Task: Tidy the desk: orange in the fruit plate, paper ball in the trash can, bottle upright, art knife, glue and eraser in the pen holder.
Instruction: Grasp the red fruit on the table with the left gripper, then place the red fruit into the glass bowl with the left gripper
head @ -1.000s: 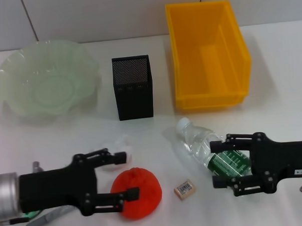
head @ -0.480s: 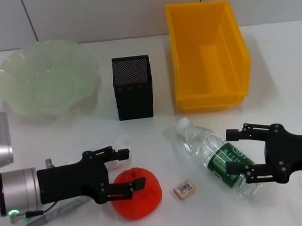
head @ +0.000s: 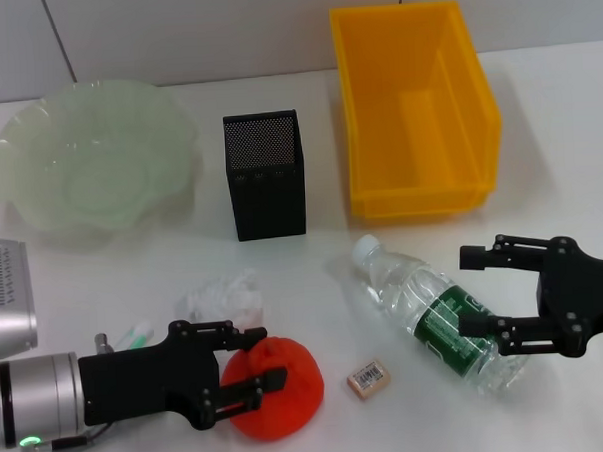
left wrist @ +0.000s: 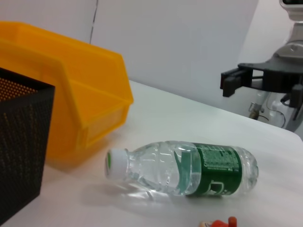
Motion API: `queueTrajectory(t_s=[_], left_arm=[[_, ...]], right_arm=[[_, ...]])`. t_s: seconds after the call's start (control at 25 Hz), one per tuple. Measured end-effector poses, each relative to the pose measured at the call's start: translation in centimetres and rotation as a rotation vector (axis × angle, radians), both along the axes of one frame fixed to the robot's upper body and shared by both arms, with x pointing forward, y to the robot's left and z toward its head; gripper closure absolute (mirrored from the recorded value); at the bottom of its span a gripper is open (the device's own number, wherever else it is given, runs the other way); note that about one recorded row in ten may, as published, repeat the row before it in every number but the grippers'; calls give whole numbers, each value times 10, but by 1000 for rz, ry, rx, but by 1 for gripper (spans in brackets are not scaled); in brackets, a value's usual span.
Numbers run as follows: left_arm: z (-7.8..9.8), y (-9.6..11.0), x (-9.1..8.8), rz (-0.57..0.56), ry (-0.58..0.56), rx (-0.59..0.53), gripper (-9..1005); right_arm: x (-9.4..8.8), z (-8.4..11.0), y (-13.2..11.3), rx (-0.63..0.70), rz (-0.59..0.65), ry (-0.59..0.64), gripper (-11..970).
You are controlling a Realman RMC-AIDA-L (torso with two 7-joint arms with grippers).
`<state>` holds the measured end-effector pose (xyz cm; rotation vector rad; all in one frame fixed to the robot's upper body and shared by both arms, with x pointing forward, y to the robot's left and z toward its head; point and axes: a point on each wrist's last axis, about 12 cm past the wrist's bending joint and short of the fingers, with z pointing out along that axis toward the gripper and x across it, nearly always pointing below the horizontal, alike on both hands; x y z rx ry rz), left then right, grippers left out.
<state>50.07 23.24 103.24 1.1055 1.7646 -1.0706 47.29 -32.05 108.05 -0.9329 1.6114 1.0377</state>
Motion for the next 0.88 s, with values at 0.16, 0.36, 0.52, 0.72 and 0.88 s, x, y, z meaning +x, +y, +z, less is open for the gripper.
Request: queueTrajectory(t_s=[0.16, 0.36, 0.52, 0.72, 0.88], left_arm=[[0, -1, -1, -12, -3, -1, 371], [5, -2, -3, -42, -5, -29, 577], [20, 1, -2, -77, -51, -93, 704], [55, 33, 18, 117, -245, -190, 796], [65, 65, 42, 434, -311, -234, 835]], right_arm=[[-2, 0, -2, 8, -9, 1, 172], [-7, -2, -4, 19, -28, 5, 172], [-10, -3, -7, 28, -49, 6, 172], [-12, -3, -7, 39, -60, 1, 173], [-15, -3, -6, 55, -46, 3, 173]])
